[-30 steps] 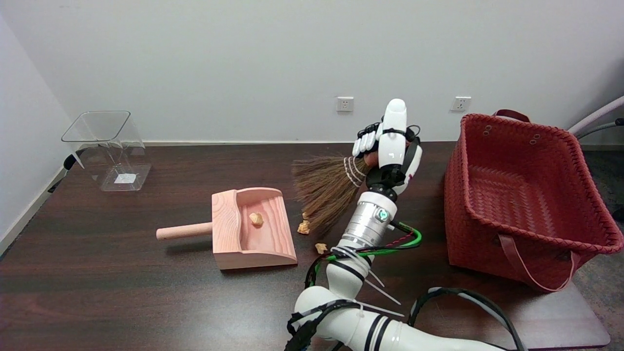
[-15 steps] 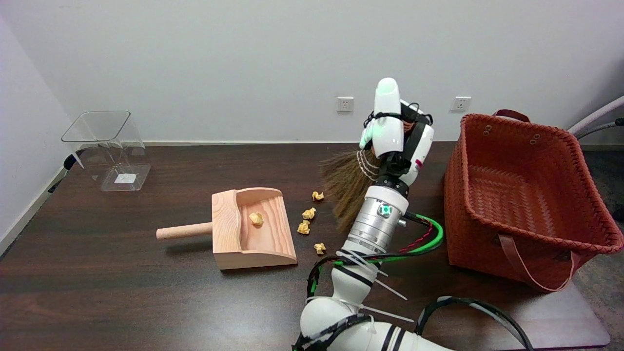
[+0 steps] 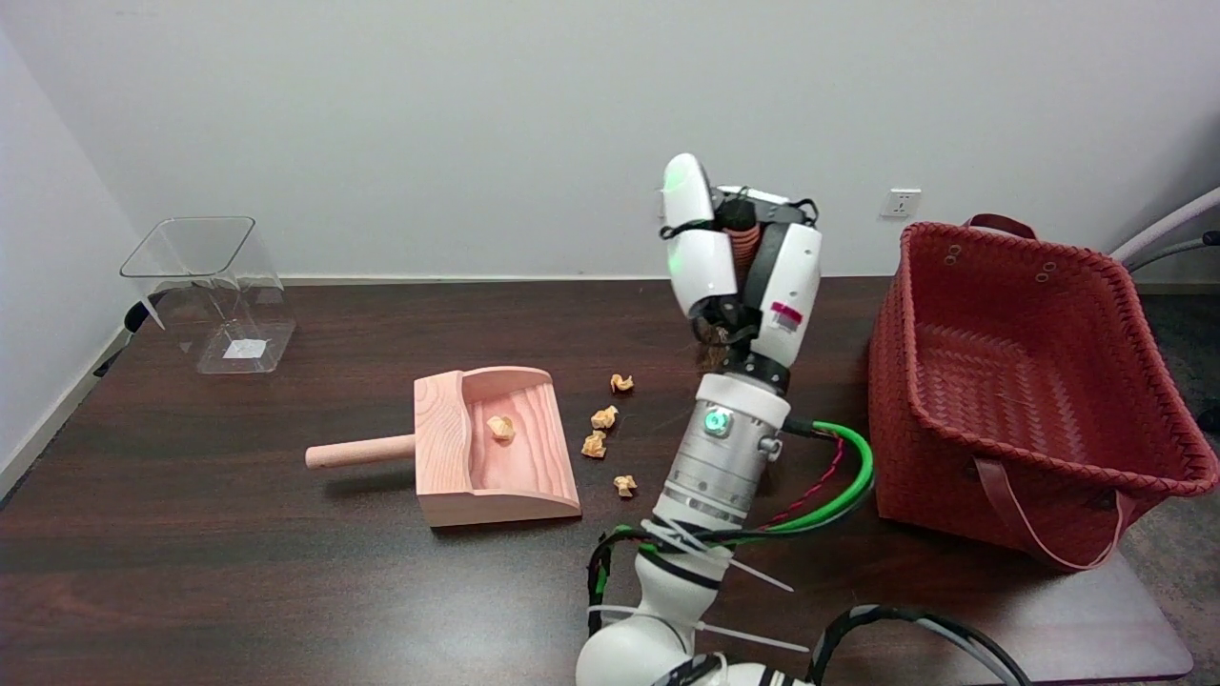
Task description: Sweep the paper balls into the dustpan.
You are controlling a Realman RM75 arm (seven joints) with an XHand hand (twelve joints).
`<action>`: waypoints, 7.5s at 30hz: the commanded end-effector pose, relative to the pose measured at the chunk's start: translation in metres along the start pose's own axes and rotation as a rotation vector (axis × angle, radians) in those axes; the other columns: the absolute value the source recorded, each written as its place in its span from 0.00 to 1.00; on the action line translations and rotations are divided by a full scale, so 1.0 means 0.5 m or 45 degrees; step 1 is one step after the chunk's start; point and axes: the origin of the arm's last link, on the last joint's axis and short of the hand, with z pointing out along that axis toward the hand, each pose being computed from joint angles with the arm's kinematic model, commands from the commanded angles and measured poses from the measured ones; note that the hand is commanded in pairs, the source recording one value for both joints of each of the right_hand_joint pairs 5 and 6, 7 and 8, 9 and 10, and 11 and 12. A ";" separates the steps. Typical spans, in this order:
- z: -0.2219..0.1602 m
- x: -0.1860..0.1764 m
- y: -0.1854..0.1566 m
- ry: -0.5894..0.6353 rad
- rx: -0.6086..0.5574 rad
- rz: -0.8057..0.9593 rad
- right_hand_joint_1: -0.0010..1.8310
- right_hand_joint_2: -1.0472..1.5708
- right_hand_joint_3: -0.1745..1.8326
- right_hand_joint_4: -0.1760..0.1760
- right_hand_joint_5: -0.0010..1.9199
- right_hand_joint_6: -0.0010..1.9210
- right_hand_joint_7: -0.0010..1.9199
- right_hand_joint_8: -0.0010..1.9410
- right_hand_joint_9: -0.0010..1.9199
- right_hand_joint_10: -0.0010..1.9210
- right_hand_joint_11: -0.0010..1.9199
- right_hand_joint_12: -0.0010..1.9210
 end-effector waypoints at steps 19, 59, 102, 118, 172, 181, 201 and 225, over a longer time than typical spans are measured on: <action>-0.085 -0.025 0.107 -0.095 -0.106 -0.526 0.38 1.00 0.00 0.50 1.00 1.00 1.00 0.99 1.00 1.00 1.00 1.00; -0.046 -0.032 0.205 0.199 -0.455 0.349 0.31 1.00 0.00 0.50 1.00 1.00 1.00 0.99 1.00 1.00 1.00 1.00; 0.068 -0.091 0.124 0.169 -0.328 0.785 0.29 1.00 0.00 0.50 1.00 1.00 1.00 0.99 1.00 1.00 1.00 1.00; 0.155 -0.127 0.127 -0.281 -0.168 0.424 0.30 1.00 0.00 0.50 1.00 1.00 1.00 0.99 1.00 1.00 1.00 1.00; 0.005 -0.191 0.218 -0.390 -0.521 0.350 0.30 1.00 0.00 0.50 1.00 1.00 1.00 0.99 1.00 1.00 1.00 1.00; -0.017 -0.190 0.198 -0.205 -0.694 0.748 0.29 1.00 0.00 0.50 1.00 1.00 1.00 0.99 1.00 1.00 1.00 1.00; -0.033 -0.190 0.190 0.061 -0.866 1.244 0.26 1.00 0.00 0.50 1.00 1.00 1.00 0.99 1.00 1.00 1.00 1.00; 0.056 -0.081 0.125 0.084 -0.513 1.009 0.27 1.00 0.00 0.50 1.00 1.00 1.00 0.99 1.00 1.00 1.00 1.00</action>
